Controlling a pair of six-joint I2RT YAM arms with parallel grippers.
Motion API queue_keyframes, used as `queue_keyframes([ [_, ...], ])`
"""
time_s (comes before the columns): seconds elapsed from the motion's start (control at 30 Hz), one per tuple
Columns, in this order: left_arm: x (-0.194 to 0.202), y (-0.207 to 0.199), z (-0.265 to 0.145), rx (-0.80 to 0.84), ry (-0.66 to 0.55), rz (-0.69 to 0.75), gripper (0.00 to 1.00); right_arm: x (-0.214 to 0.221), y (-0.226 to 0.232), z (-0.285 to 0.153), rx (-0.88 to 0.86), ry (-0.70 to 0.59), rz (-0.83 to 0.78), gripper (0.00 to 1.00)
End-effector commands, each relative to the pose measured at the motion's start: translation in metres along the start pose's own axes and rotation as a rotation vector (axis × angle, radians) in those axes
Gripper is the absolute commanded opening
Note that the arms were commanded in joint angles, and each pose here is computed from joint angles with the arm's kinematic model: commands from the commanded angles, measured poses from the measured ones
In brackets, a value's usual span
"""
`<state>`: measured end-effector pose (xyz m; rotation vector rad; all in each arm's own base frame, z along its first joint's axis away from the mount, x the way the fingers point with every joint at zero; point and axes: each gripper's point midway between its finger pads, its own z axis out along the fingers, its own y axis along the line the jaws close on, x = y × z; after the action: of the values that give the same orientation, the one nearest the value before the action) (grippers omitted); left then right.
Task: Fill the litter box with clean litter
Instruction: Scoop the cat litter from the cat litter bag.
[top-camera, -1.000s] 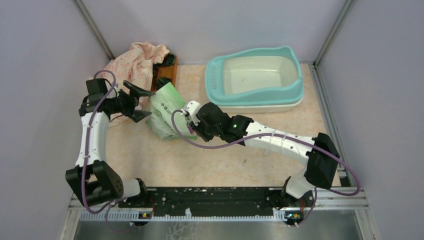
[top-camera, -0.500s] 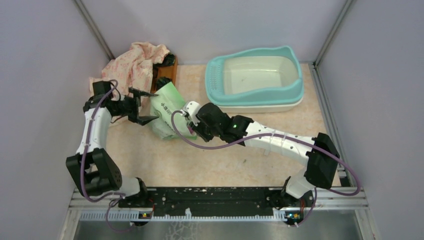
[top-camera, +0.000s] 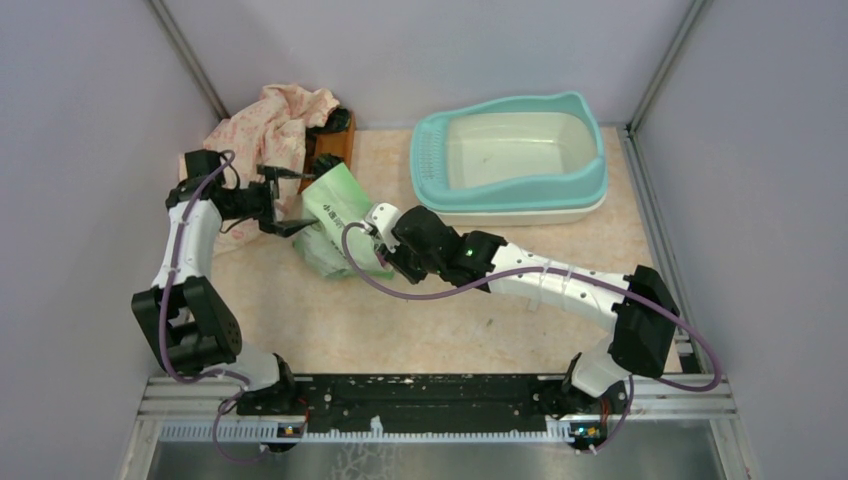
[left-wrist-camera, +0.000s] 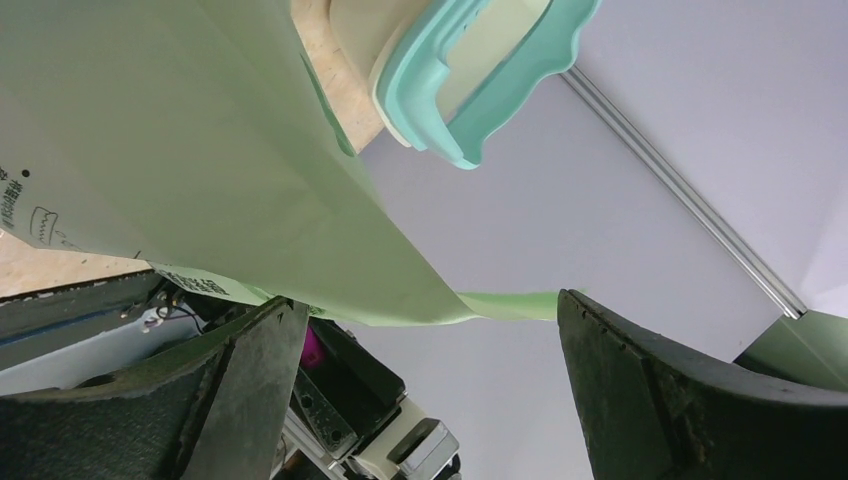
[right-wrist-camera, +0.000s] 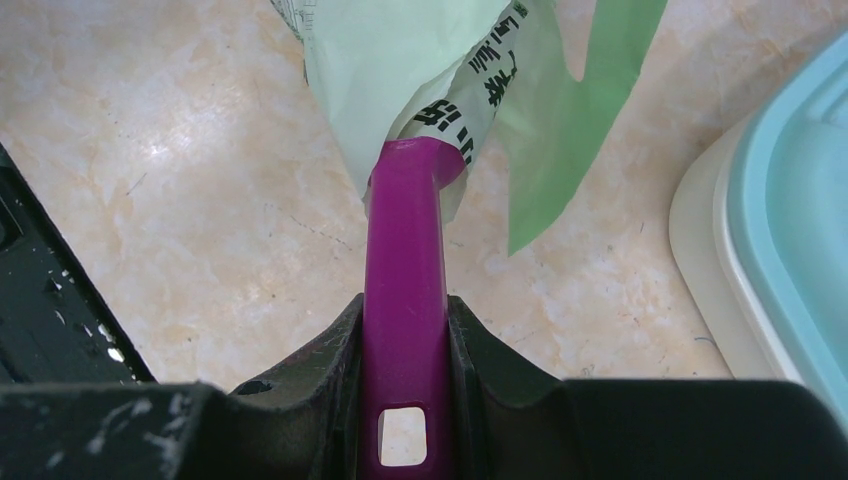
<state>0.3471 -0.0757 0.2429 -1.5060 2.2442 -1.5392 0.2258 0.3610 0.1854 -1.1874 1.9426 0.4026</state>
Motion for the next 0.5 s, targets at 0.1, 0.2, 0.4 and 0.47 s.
queue_keyframes([
  [0.1, 0.001, -0.007, -0.003, 0.005, 0.012, -0.023, 0.99, 0.002, 0.0, -0.006, 0.014, -0.004, -0.025, 0.0],
  [0.2, -0.001, -0.001, 0.0, -0.017, 0.014, -0.043, 0.99, 0.004, 0.001, -0.004, 0.01, -0.004, -0.025, 0.0],
  [0.4, -0.008, 0.006, 0.006, -0.046, 0.04, -0.064, 0.99, 0.003, 0.003, -0.002, -0.002, -0.008, -0.025, 0.0],
  [0.47, -0.009, 0.007, 0.008, -0.048, 0.045, -0.057, 0.97, 0.003, 0.003, -0.001, -0.003, -0.009, -0.025, 0.0],
])
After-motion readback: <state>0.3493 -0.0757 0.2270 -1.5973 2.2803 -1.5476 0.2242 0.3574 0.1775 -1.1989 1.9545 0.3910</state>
